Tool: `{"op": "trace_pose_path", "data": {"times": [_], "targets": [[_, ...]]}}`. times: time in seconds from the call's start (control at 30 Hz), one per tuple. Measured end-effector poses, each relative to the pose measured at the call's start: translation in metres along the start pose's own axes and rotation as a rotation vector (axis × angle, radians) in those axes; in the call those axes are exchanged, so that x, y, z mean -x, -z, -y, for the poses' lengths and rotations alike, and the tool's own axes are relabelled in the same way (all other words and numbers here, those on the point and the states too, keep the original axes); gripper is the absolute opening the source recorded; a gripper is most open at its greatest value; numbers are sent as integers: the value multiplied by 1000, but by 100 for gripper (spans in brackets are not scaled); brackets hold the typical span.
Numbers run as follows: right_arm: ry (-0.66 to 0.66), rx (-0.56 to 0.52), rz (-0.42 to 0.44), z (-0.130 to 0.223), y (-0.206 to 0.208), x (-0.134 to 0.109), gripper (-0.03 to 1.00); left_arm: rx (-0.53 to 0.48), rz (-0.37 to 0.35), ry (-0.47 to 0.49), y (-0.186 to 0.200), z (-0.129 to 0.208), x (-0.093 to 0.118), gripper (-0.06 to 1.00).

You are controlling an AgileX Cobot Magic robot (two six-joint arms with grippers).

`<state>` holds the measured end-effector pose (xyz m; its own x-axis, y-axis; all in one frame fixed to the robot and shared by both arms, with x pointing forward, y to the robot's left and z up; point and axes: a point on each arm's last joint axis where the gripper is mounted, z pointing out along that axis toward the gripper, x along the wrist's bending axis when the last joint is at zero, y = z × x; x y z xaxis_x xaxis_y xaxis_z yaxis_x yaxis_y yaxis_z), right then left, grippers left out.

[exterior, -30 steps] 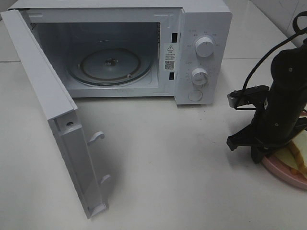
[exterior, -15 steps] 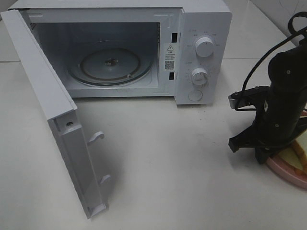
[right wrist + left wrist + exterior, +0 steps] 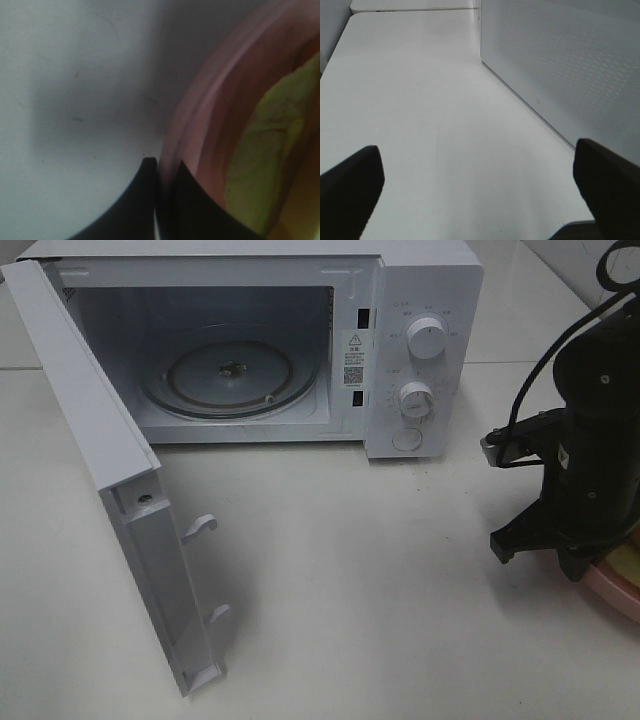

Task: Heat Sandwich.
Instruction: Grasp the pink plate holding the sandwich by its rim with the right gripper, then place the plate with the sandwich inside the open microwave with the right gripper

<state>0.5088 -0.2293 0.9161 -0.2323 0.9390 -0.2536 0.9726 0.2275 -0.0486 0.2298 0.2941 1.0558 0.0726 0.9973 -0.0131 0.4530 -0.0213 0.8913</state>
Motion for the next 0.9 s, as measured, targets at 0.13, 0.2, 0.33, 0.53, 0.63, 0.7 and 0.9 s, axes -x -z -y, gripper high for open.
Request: {"op": "trace_pose_path", "data": {"times": [0.13, 0.2, 0.33, 0.53, 0.63, 0.7, 0.9], "targets": [[18, -3, 11, 5, 9, -4, 4, 0, 0, 0, 0, 0, 0, 97], [36, 2, 14, 10, 15, -8, 4, 0, 0, 0, 0, 0, 0, 97], [56, 12, 17, 16, 20, -12, 4, 0, 0, 0, 0, 0, 0, 97], [104, 22, 28, 32, 31, -20, 4, 0, 0, 0, 0, 0, 0, 97], [144, 44, 31, 43, 40, -27, 4, 0, 0, 0, 0, 0, 0, 97], [152, 48, 31, 46, 41, -29, 4, 0, 0, 0, 0, 0, 0, 97], [243, 101, 32, 65, 57, -43, 4, 0, 0, 0, 0, 0, 0, 97]]}}
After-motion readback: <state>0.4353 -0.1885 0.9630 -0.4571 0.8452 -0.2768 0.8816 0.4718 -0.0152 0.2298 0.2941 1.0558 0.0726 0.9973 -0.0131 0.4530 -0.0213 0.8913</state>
